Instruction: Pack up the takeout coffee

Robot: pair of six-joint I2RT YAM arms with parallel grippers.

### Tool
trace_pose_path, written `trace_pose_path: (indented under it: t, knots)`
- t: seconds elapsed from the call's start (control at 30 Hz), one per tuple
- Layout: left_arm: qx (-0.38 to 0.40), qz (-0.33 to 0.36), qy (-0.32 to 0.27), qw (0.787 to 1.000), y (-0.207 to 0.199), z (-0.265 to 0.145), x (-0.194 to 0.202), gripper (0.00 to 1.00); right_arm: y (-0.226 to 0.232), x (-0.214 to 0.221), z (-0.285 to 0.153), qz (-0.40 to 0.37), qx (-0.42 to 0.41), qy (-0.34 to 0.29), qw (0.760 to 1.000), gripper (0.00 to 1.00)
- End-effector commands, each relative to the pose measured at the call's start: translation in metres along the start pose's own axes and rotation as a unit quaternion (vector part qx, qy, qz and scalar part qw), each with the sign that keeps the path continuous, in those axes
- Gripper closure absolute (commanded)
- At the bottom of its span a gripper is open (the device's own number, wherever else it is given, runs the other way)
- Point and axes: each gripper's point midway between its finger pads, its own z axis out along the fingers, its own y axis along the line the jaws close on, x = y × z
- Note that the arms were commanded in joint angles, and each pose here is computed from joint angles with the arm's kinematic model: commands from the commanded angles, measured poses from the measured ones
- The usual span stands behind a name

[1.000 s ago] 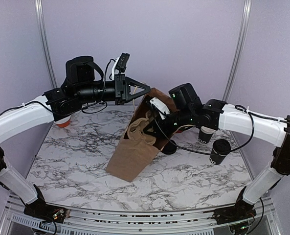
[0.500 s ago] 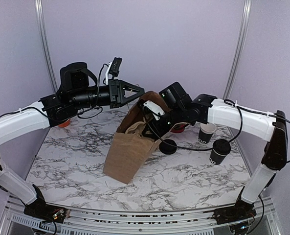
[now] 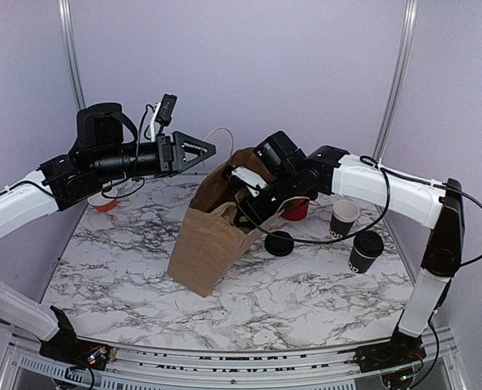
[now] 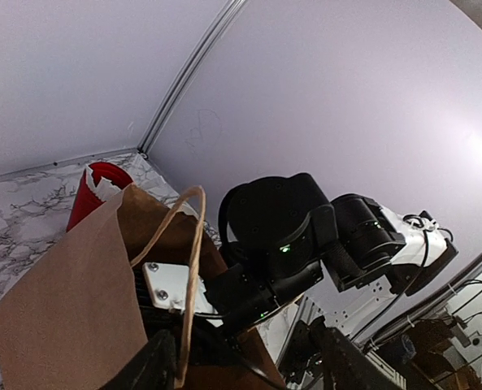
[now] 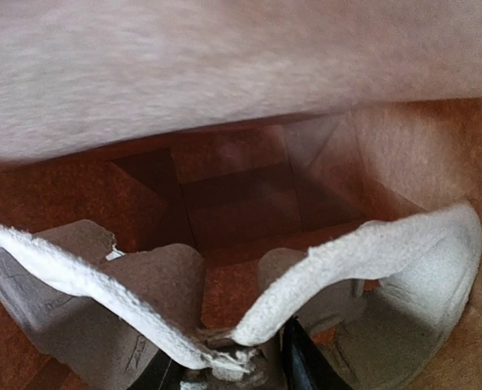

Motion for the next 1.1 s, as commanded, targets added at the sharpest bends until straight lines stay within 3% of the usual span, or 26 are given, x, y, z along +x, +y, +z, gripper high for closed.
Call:
trace_pose_path:
  t: [0.0, 0.37, 0.73, 0.97, 1.07]
  knots:
    - [-0.054, 0.024, 0.023, 0.998, 0.025, -0.020, 0.018, 0.36, 0.003, -0.004, -0.009, 0.001, 0.002, 0.011, 1.000, 0.64]
    - [-0.042, 0.056, 0.090, 0.993, 0.025, -0.031, 0.046, 0.33, 0.012, -0.017, -0.023, -0.001, 0.009, 0.019, 1.000, 0.64]
    - [-0.153, 0.111, 0.176, 0.966, 0.041, -0.038, 0.071, 0.51, 0.015, -0.020, -0.024, 0.005, 0.012, 0.033, 0.999, 0.64]
    - [-0.169, 0.160, 0.222, 0.947, 0.036, -0.025, 0.086, 0.61, 0.013, -0.020, -0.022, 0.001, 0.022, 0.036, 0.999, 0.64]
    - [-0.171, 0.178, 0.237, 0.940, 0.034, -0.021, 0.089, 0.71, 0.011, -0.017, -0.020, -0.001, 0.026, 0.040, 0.999, 0.64]
